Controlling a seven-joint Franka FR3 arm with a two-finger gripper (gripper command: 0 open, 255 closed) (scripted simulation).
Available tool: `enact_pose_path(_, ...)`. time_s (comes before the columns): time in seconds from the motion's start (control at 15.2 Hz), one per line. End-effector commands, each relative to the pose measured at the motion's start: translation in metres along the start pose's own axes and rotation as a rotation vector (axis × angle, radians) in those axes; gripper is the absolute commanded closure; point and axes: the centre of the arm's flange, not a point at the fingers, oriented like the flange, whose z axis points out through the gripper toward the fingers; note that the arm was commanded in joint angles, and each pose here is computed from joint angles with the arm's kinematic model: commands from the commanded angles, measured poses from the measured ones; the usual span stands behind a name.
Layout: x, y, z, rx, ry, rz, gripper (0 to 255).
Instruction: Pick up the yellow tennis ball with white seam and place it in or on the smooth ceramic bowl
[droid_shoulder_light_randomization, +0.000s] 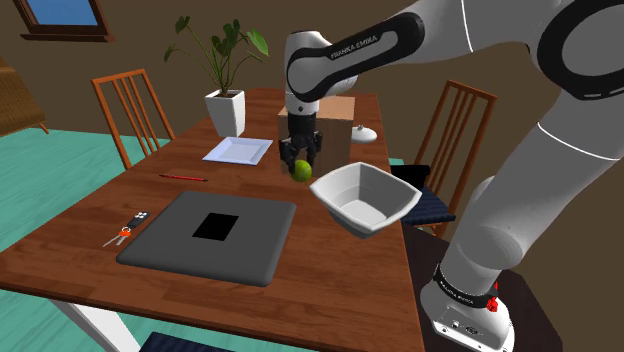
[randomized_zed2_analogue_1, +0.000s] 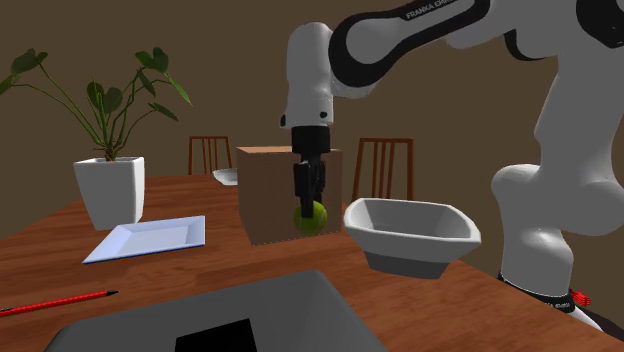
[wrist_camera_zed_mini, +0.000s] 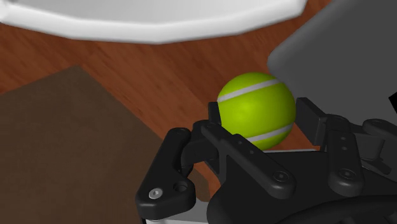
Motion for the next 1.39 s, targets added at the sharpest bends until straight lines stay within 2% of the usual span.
enact_pose_path(0.0,-0.001,-0.001,-0.011,0.000,0.000,0.000,255)
enact_pose_path(1.19,-0.005,-0.007,-0.101,0.000,0.000,0.000,255)
enact_pose_path(1.32,-0.029,0.002,-0.103,0.000,0.000,0.000,255)
